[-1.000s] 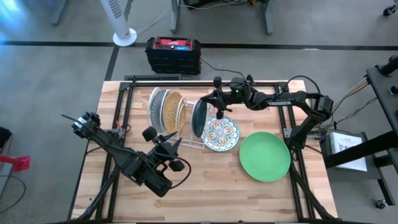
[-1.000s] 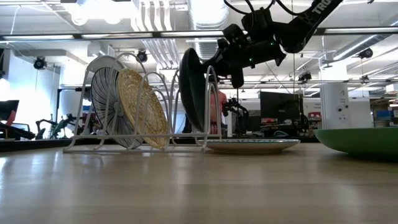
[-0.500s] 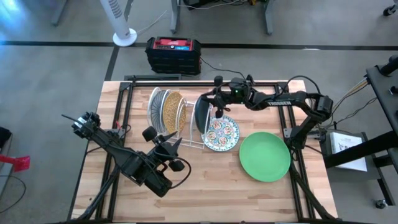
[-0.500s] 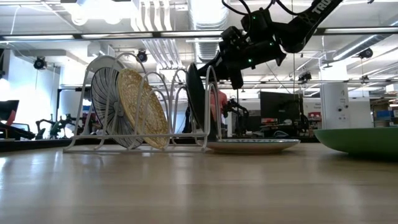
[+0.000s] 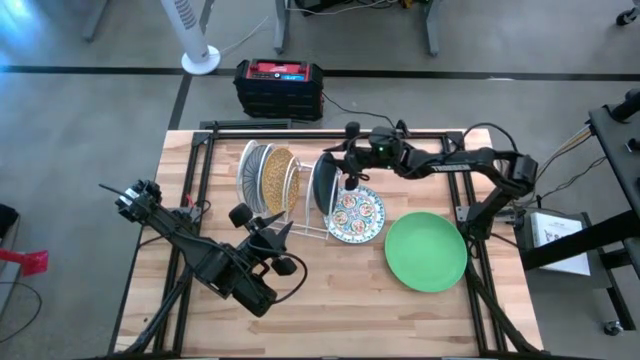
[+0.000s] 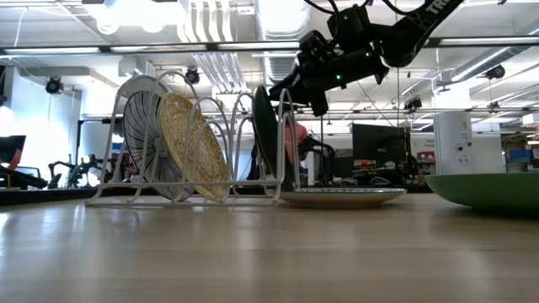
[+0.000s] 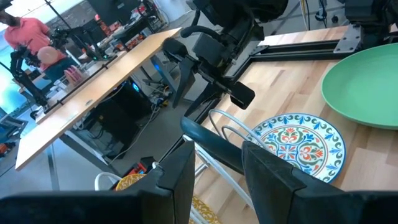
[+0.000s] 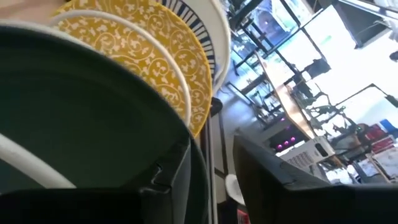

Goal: Sort dishes
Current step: Put the dark green plate in the dish rack, then put the the white plate in the dish rack

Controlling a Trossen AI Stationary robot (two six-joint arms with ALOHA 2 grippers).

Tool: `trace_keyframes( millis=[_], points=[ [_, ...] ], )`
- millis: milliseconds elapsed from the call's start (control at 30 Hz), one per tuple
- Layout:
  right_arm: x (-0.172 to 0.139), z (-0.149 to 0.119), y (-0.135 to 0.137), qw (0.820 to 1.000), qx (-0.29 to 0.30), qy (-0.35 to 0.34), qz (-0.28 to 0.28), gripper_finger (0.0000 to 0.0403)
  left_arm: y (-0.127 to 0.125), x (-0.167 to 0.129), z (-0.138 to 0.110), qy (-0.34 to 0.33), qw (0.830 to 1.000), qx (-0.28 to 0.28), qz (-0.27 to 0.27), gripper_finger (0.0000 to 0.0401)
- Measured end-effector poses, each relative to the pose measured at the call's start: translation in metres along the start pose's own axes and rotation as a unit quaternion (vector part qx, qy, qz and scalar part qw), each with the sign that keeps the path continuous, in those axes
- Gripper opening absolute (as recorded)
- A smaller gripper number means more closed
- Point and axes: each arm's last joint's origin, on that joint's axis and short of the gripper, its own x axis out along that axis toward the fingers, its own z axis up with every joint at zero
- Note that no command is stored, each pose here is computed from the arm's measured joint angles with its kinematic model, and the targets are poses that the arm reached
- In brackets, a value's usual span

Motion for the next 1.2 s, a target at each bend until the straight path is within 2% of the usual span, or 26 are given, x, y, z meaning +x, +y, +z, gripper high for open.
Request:
trace_keyframes(
  millis=[400,733,833,900,1000,1200],
  points=[
    [-0.012,0.009,-0.002,0.999,0.006,0.041,-0.005,0.015,0.0,0.0,0.0,0.0,1.0,-0.003,0.0,0.0123],
    [-0.051,0.026,-0.015,0.994,0.076,0.073,0.013,0.0162,0.0,0.0,0.0,0.003,1.0,-0.009,-0.001,0.0123],
    [-0.069,0.03,-0.023,0.987,0.138,0.082,0.005,0.0163,0.0,0.0,0.0,0.003,1.0,-0.009,-0.002,0.0123],
    [-0.08,0.028,-0.028,0.975,0.197,0.101,0.001,0.0163,0.0,0.0,0.0,0.003,1.0,-0.009,-0.002,0.0123],
    [-0.092,0.018,-0.029,0.947,0.285,0.147,0.007,0.0163,0.0,0.0,0.0,0.003,1.0,-0.008,-0.001,0.0123],
    [-0.102,-0.006,-0.018,0.867,0.428,0.254,0.036,0.0163,0.0,0.001,0.0,0.003,1.0,-0.009,-0.001,0.0123]
  ],
)
